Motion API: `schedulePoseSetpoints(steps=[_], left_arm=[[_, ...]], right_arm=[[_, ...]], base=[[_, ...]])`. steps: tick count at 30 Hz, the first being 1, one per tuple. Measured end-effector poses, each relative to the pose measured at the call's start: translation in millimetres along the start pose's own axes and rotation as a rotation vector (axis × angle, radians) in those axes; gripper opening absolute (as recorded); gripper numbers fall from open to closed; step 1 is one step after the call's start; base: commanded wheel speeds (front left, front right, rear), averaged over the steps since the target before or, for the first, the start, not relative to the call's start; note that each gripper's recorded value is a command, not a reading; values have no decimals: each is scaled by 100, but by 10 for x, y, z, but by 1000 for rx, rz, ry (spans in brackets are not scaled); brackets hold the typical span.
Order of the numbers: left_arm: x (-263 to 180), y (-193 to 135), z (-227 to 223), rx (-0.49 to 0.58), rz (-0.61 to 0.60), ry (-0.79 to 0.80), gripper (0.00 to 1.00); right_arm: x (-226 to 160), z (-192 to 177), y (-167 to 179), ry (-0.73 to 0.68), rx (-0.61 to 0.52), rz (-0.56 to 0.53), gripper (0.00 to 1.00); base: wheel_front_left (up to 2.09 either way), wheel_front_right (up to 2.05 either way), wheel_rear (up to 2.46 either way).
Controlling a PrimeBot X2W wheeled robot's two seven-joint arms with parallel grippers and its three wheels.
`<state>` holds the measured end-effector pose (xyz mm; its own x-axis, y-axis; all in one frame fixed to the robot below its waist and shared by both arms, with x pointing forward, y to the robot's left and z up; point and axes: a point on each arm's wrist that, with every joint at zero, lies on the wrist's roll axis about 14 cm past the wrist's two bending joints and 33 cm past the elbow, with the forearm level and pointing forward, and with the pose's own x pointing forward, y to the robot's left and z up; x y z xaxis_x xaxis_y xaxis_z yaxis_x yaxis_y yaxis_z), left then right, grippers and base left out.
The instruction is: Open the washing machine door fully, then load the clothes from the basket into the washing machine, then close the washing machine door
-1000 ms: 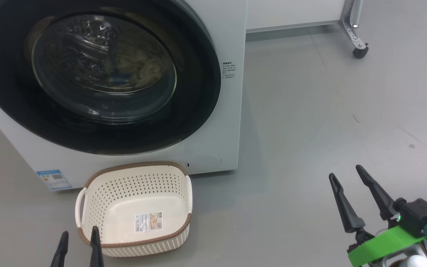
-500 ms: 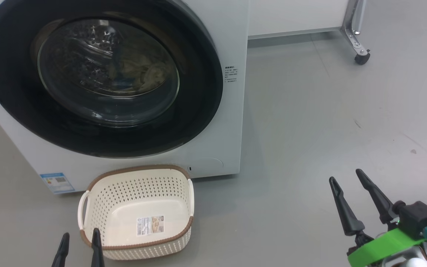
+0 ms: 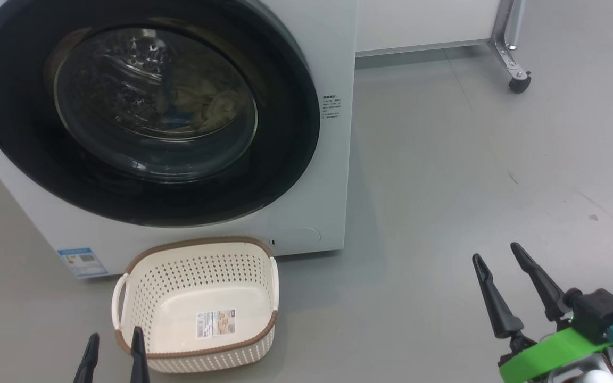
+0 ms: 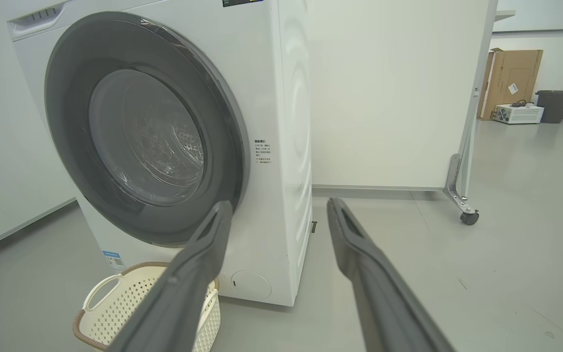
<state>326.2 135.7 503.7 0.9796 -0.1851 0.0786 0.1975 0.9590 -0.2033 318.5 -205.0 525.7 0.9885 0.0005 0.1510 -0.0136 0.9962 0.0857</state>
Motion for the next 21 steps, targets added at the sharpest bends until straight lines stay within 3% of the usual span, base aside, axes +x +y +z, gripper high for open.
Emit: schedulePoseSetpoints(steps=[4, 5, 13, 21], left_arm=[[-6, 9, 3, 0, 3, -1, 100], [-7, 15, 10, -7, 6, -4, 0], [-169, 55, -403, -44, 40, 128, 0], [-184, 110, -434, -133, 77, 138, 0]], right_arm=[[5, -1, 8, 0, 0, 3, 100], [8, -2, 12, 0, 0, 4, 0], [-292, -557, 33, 184, 44, -19, 0], [-287, -590, 14, 197, 135, -46, 0]], base=[[0, 0, 0], [0, 0, 0], [0, 0, 0], [0, 0, 0]])
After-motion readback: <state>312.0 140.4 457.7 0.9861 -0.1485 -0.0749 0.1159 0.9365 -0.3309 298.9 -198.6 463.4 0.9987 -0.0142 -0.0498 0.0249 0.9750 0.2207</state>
